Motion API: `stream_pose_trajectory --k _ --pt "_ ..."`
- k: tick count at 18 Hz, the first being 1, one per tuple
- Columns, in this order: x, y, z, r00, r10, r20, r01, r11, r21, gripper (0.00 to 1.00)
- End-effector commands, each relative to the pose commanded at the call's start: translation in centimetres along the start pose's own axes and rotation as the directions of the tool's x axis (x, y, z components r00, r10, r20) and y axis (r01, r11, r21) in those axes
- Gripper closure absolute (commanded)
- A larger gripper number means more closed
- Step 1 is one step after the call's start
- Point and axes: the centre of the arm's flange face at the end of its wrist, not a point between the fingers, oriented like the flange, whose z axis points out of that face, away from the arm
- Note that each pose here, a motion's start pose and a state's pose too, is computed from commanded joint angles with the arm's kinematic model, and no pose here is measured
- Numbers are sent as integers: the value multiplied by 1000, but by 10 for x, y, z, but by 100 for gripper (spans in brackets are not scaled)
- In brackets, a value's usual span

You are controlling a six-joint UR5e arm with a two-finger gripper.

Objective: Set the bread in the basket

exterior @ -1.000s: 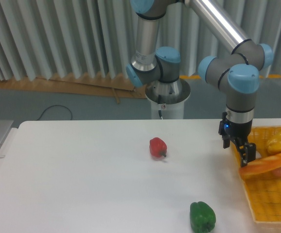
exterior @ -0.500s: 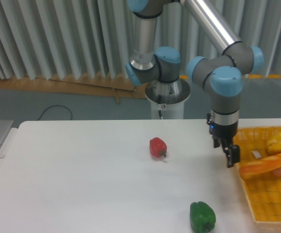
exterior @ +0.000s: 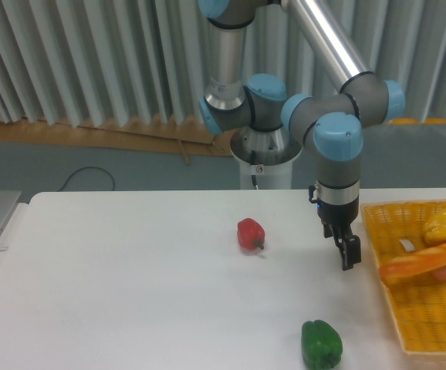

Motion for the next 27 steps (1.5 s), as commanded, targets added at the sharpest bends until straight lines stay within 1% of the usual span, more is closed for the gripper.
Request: stream_pose_trajectory --k 3,5,7,9,12,15,17,18,24,26,27 --pt "-1 -2 3 1000 -4 -4 4 1000 -1 0" --pt "-1 -5 4 1000 -24 -5 24 1000 1 0" --pt "-1 -15 1 1000 -14 2 14 1000 2 0" --pt "-2 -16 0 1000 -14 5 14 1000 0 0" --pt "-2 -16 0 998 -68 4 68 998 2 0" --pt "-8 -26 5 998 -71 4 71 998 3 0" --pt "-19 -34 7 991 -135 7 135 991 0 0" --pt "-20 -35 8 990 -141 8 141 990 -6 0" --pt "-20 -36 5 990 -140 14 141 990 -13 0" --pt "-19 -51 1 992 -126 22 127 992 -10 0" --pt "-20 -53 -1 992 -125 25 126 992 -10 0"
